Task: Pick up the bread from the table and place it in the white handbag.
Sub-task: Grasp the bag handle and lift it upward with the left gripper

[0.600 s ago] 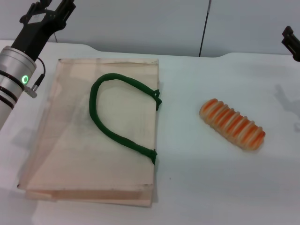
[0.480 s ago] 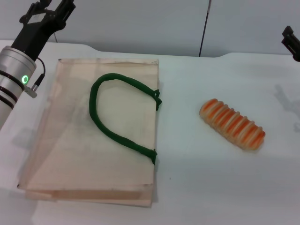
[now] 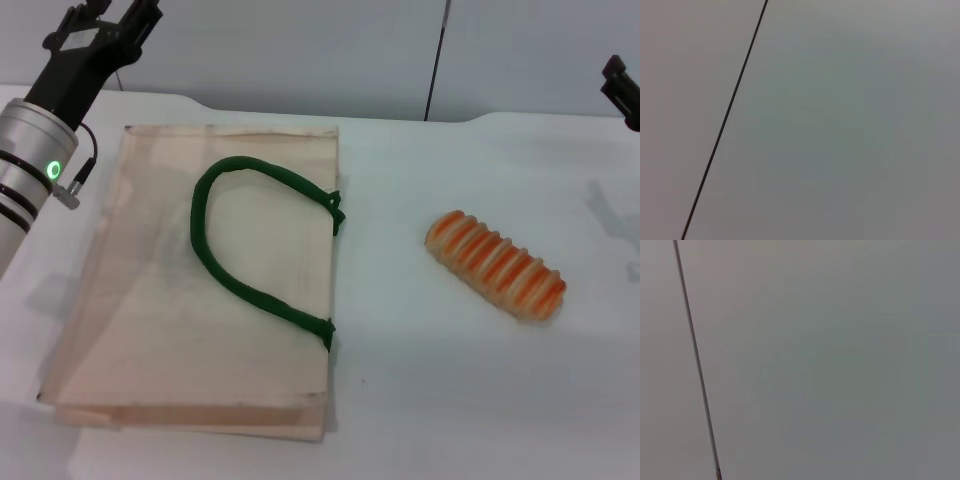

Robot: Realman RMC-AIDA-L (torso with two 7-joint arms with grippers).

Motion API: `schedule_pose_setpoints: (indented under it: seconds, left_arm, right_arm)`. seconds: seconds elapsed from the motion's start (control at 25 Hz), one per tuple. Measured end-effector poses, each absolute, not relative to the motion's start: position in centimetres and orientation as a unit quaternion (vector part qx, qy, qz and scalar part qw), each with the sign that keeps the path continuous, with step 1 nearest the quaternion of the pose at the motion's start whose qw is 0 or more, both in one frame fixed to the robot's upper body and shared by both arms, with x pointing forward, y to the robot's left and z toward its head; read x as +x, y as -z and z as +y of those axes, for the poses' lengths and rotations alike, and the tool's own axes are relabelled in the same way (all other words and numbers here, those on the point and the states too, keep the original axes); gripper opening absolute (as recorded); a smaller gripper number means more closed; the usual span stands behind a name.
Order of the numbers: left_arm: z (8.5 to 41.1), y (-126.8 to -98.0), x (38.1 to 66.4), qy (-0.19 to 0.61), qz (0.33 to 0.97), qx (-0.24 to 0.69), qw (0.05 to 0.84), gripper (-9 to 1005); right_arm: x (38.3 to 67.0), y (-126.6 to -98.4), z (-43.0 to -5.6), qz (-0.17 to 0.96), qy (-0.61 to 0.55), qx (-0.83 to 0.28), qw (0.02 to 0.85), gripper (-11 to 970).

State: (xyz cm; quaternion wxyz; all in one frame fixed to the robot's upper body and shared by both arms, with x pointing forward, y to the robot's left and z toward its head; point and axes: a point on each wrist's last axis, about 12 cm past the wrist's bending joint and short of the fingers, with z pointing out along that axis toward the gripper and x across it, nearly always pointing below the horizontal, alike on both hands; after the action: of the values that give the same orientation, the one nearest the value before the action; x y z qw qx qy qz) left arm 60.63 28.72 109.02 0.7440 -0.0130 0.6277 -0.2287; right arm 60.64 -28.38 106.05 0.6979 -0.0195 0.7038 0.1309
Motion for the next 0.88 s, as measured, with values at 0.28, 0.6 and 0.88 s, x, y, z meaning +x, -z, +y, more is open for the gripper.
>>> schedule_pose_setpoints:
  seconds: [0.28, 0.6, 0.88]
  left_arm:
    - [28.4, -109.7, 61.6, 0.267, 0.649, 0.030, 0.712, 766]
    - [32.2, -112.5, 63.8, 0.335, 0.727, 0.024, 0.598, 767]
    - [34.1, -115.4, 64.2, 0.376, 0.778, 0.031, 0.501, 766]
  right_arm:
    - [60.6, -106.0, -28.4, 0.704, -0.130, -0.019, 0.697, 894]
    - [60.5, -105.8, -28.6, 0.709, -0.127, -0.017, 0.693, 893]
    - [60.4, -105.6, -28.7, 0.713, -0.124, -0.017, 0.690, 893]
